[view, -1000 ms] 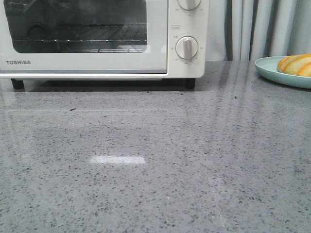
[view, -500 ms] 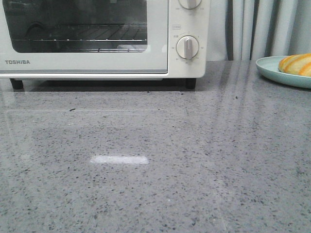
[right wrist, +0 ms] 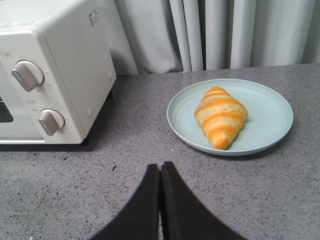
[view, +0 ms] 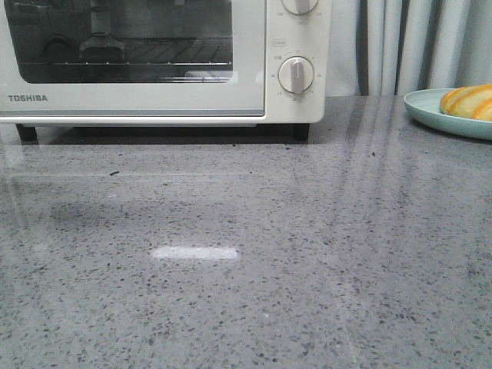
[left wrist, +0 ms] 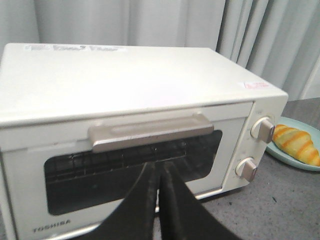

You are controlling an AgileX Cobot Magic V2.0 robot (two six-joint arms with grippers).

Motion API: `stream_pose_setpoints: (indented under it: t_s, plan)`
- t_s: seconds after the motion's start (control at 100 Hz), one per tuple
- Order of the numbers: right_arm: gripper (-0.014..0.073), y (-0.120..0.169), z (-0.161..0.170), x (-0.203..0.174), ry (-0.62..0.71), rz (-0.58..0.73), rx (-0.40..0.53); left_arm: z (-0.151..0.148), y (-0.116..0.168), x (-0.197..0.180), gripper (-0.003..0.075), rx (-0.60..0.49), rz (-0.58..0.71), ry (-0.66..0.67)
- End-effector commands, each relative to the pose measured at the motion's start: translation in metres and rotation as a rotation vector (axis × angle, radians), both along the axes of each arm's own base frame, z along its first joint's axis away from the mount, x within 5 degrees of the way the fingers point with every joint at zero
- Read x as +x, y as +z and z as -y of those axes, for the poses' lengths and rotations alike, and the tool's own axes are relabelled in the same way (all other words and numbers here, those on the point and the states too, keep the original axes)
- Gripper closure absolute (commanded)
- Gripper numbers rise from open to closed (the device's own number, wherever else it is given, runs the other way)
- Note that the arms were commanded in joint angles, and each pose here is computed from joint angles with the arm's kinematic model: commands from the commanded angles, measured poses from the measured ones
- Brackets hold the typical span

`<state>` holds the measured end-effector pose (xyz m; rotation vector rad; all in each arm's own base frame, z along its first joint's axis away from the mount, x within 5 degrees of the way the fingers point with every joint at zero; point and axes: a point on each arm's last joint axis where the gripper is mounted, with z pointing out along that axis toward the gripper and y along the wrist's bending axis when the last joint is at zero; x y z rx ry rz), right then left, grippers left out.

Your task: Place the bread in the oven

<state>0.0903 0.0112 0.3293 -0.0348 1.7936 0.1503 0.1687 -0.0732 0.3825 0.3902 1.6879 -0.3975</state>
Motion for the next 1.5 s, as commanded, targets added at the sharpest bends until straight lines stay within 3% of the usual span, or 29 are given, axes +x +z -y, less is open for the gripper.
stream_pose_setpoints:
  t_s: [0.0,0.3,0.65,0.91,1.28,1.49]
  plan:
    - [0.0664,0.017,0.001,0.002,-0.009,0.094,-0.015,0.009,0.019,0.016,0.0741,-0.038,0.064,0.015]
    - [0.0664,0.017,0.001,0.002,-0.009,0.094,-0.015,0.024,0.008,0.066,0.0741,-0.027,0.045,0.090]
    - [0.0664,0.017,0.001,0.002,-0.009,0.094,-0.015,0.029,-0.010,0.087,0.0741,-0.004,0.005,0.123]
    - [0.0664,0.017,0.001,0.002,-0.009,0.094,-0.015,0.031,-0.002,0.095,0.0741,-0.016,0.035,0.138]
    - [0.0664,0.017,0.001,0.002,-0.009,0.094,-0.015,0.045,-0.019,0.102,0.0741,0.041,-0.112,0.015]
    - [0.0664,0.016,0.001,0.002,-0.008,0.087,-0.016,0.048,-0.021,0.084,0.0742,0.138,-0.181,-0.103]
